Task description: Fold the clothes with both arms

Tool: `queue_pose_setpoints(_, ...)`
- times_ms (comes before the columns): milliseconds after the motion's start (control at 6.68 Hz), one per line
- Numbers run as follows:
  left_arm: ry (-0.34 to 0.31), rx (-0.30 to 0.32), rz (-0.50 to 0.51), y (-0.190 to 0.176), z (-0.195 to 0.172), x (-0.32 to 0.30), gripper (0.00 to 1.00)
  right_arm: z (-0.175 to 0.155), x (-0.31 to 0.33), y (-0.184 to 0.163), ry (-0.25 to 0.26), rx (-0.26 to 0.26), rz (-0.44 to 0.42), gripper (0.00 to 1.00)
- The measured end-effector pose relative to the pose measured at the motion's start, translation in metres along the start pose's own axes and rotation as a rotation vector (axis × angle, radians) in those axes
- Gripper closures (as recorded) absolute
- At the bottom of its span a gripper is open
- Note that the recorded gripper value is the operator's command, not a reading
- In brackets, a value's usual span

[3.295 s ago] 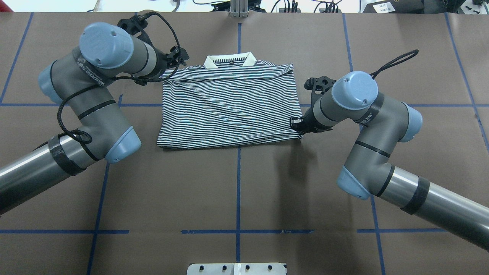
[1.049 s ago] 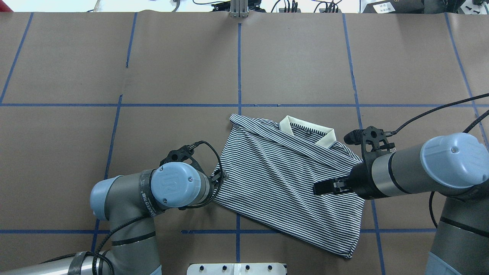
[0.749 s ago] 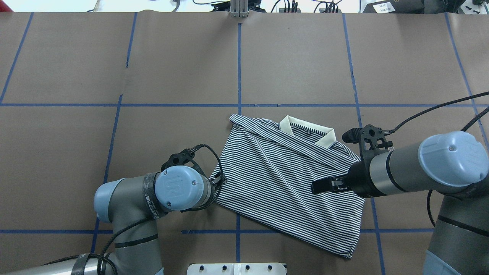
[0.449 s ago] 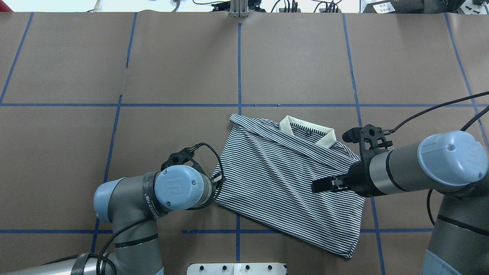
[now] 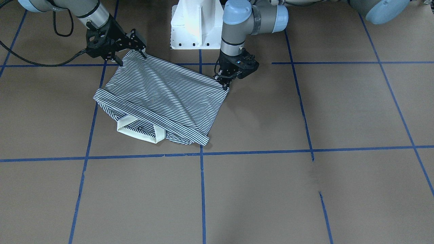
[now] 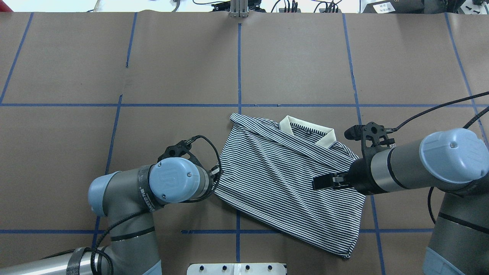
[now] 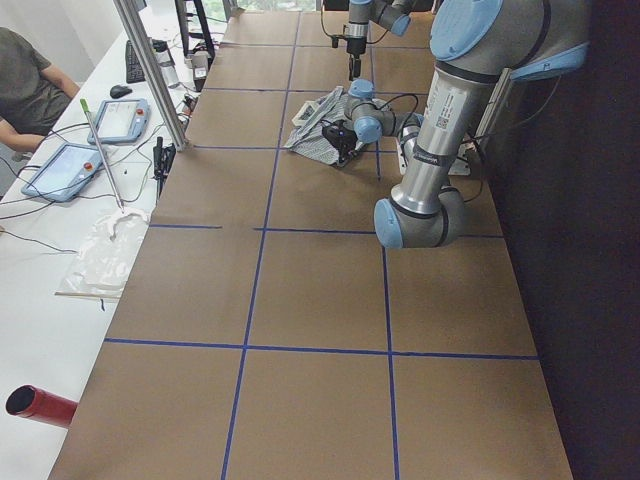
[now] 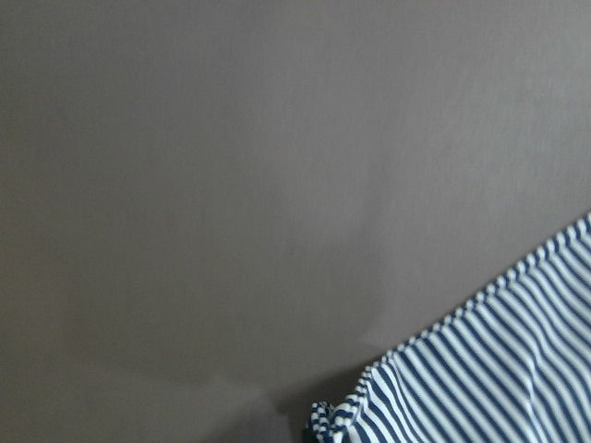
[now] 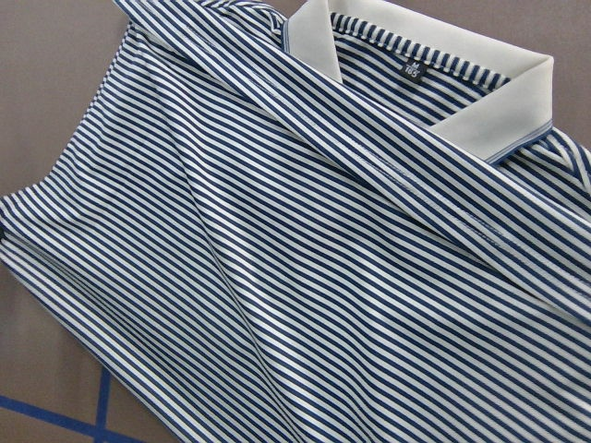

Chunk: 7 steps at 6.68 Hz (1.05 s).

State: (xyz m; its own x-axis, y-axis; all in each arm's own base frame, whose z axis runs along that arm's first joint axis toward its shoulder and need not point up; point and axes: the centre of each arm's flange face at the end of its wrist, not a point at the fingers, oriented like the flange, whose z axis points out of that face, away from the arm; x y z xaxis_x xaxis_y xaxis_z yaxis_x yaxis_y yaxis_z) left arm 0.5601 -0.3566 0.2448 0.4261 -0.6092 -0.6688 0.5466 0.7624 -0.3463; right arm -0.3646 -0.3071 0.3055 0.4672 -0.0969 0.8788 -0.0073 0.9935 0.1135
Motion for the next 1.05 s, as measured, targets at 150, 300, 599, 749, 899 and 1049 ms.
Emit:
queue_pose_setpoints(150,-0.002,0.051,-0.014,-0.039,0.003,0.009,1.00,-0.001,0.001,-0.001,0.000,0.003,0.002,0.00)
queue_pose_setpoints(300,0.010,0.111,-0.014,-0.080,0.001,0.022,1.00,-0.002,0.002,-0.003,0.001,0.006,0.005,0.00)
queue_pose_setpoints(599,0.081,0.225,0.035,-0.159,0.000,0.072,1.00,-0.003,0.004,-0.005,0.006,0.013,0.008,0.00)
queue_pose_setpoints(749,0.125,0.272,0.073,-0.188,0.010,0.103,1.00,-0.001,0.006,-0.006,0.011,0.014,0.010,0.00)
queue_pose_setpoints(899,0.160,0.315,0.119,-0.203,0.020,0.124,1.00,0.001,0.006,-0.006,0.013,0.014,0.011,0.00)
queue_pose_setpoints(1049,0.199,0.356,0.162,-0.212,0.028,0.141,1.00,0.001,0.006,-0.007,0.015,0.015,0.011,0.00)
